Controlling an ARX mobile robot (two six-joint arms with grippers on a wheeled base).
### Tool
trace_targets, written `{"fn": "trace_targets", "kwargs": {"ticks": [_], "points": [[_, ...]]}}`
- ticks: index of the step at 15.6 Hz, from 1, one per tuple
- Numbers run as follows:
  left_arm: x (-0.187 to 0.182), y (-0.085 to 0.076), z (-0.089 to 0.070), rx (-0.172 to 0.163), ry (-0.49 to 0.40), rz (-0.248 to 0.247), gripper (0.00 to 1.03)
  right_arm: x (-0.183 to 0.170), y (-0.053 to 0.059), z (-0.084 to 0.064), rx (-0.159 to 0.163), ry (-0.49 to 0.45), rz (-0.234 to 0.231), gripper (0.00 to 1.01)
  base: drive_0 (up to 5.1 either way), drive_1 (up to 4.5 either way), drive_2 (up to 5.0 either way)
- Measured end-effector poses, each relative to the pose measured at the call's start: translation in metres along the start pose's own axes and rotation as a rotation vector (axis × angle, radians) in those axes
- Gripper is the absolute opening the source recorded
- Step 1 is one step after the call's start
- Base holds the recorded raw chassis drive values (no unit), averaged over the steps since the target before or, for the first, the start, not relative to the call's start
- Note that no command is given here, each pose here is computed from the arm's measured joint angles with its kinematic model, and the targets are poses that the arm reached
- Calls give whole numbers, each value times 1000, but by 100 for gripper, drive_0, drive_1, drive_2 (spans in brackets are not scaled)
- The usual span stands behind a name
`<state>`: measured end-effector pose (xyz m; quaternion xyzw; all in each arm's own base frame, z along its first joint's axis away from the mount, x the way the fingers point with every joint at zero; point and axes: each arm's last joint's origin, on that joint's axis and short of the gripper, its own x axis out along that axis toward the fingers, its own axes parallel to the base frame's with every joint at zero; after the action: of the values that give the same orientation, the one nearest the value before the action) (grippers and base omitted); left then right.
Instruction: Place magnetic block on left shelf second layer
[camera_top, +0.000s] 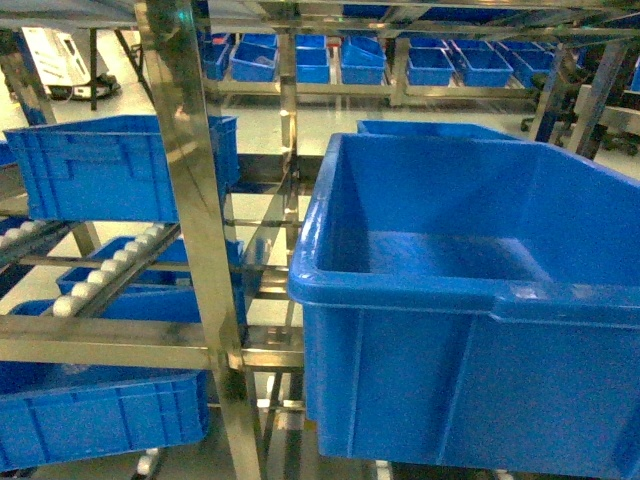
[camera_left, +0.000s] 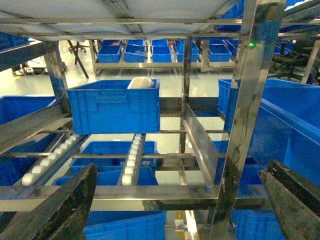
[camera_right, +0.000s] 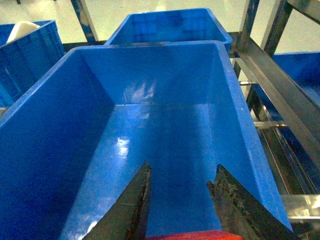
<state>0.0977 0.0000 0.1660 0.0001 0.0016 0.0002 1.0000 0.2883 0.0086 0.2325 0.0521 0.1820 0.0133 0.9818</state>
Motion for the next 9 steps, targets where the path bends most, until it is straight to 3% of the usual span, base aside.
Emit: {"fn": "trace_targets", "kwargs": {"ticks": [3, 5, 9], "points": [[0, 0, 0, 0, 0, 0, 98, 37, 7, -11, -1, 47, 36, 32, -498, 248, 248], [0, 0, 0, 0, 0, 0, 98, 61, 14, -22, 17, 85, 55, 32, -498, 248, 248], [0, 0, 0, 0, 0, 0, 98, 94, 23, -28, 31, 36, 14, 32, -498, 248, 248]]}}
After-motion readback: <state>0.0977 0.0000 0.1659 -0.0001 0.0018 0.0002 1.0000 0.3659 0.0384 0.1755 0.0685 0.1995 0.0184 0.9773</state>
